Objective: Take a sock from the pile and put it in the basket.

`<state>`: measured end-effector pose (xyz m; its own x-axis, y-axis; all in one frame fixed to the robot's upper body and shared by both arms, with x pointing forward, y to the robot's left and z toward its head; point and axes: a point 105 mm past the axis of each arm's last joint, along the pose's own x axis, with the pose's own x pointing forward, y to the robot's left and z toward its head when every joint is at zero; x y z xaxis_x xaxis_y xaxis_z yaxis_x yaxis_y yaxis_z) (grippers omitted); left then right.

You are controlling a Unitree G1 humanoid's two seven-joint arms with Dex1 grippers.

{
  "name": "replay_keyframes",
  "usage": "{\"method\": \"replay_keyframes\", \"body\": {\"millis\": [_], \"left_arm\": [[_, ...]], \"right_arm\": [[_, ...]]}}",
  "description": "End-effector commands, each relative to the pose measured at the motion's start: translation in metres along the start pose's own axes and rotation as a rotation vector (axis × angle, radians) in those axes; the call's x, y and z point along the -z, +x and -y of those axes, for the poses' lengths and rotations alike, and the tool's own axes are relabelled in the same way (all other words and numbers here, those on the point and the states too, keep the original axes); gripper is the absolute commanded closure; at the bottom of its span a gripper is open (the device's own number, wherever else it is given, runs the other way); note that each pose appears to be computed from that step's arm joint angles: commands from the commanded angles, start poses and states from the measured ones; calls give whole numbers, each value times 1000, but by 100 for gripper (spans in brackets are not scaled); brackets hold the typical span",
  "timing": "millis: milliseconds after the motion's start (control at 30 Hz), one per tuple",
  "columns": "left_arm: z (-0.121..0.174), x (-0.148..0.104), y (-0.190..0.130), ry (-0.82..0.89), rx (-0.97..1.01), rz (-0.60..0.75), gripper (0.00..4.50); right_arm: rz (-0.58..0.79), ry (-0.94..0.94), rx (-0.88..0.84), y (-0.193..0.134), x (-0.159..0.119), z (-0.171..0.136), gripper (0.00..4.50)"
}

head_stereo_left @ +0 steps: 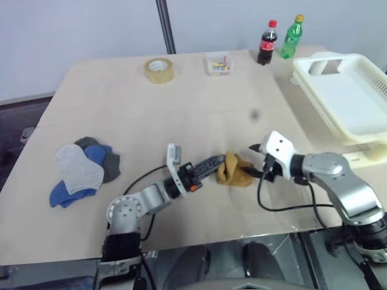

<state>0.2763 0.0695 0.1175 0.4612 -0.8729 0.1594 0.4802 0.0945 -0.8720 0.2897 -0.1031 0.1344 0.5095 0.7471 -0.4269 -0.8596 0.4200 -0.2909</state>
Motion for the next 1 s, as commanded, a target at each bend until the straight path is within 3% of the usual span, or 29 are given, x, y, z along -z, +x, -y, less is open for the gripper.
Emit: {"method": "replay_keyframes", "body": {"millis": [33, 233, 600, 900, 1000], "left_arm": [[3, -1, 8, 17, 37, -12, 117], [-2, 4, 20, 14, 57, -51, 117], [-7, 5, 33, 18, 95, -52, 117], [-5, 8, 27, 49, 88, -53, 117], [-10, 14, 17, 191, 36, -106, 117]], "right_arm": [[0, 25, -24, -25, -4, -1, 96], [63, 98, 12, -38, -15, 10, 96], [144, 172, 16, 2, -30, -4, 96], [-39, 222, 81, 9, 14, 0, 96], [-86, 249, 56, 12, 29, -7, 96]]}}
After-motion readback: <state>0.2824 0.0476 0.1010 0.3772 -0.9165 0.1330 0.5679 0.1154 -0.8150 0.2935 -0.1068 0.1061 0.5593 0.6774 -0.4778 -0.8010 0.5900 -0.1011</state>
